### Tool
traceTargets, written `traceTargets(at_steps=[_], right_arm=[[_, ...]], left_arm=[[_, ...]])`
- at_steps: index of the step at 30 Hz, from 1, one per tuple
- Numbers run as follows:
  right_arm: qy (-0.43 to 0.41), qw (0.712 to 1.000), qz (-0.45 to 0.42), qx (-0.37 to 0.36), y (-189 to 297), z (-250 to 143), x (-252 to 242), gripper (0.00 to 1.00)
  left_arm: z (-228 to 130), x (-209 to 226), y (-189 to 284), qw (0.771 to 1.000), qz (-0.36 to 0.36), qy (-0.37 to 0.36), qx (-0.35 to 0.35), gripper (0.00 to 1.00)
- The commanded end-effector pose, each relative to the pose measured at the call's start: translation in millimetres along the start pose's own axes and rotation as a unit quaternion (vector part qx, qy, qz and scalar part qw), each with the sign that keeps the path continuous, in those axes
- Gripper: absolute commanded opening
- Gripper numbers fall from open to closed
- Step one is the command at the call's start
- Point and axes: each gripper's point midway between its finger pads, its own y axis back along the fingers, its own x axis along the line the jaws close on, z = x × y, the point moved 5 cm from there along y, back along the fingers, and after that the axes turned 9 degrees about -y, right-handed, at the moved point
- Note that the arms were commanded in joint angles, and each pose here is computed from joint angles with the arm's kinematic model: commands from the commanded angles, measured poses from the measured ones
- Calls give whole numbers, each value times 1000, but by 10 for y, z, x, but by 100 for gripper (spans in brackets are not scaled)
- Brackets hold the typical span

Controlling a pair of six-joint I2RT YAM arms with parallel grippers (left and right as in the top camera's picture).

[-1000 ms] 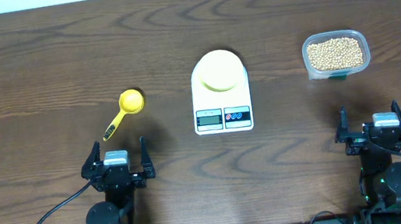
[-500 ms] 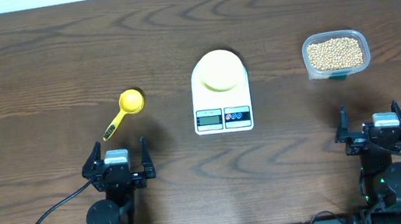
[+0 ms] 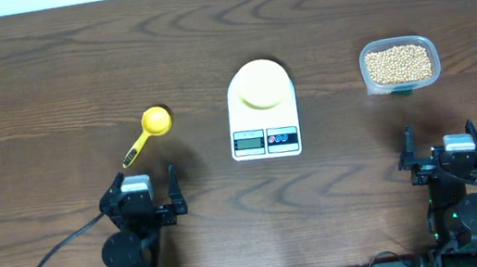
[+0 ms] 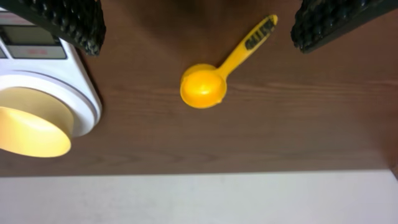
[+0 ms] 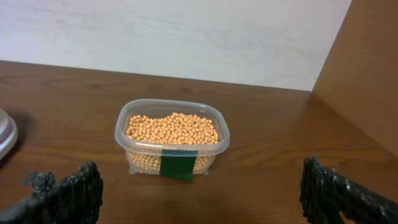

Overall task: Scoop item into bowl and weigh 50g on scale
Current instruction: 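Reach the left gripper down to the yellow scoop's cup and grasp it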

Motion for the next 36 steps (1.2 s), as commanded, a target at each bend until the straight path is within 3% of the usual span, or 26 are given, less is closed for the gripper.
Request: traceTargets(at_steps=[1, 12, 17, 22, 27, 36], right_arm=[[4, 1000, -1, -1, 3, -2, 2, 99], [4, 1000, -1, -1, 3, -2, 2, 99], [4, 1000, -1, -1, 3, -2, 2, 99], [4, 1000, -1, -1, 3, -2, 2, 99], [4, 1000, -1, -1, 3, -2, 2, 99], [4, 1000, -1, -1, 3, -2, 2, 99]], left_arm=[[347, 3, 42, 1000, -20, 19, -14, 98], [1089, -27, -179, 991, -97, 27, 87, 98], [1412, -45, -423, 977, -143, 6, 160, 97], [1619, -5, -768, 948, -179, -46, 261, 97], [1523, 78, -1206, 909, -211, -77, 351, 98], [980, 218, -1796, 887, -229, -114, 383, 98]])
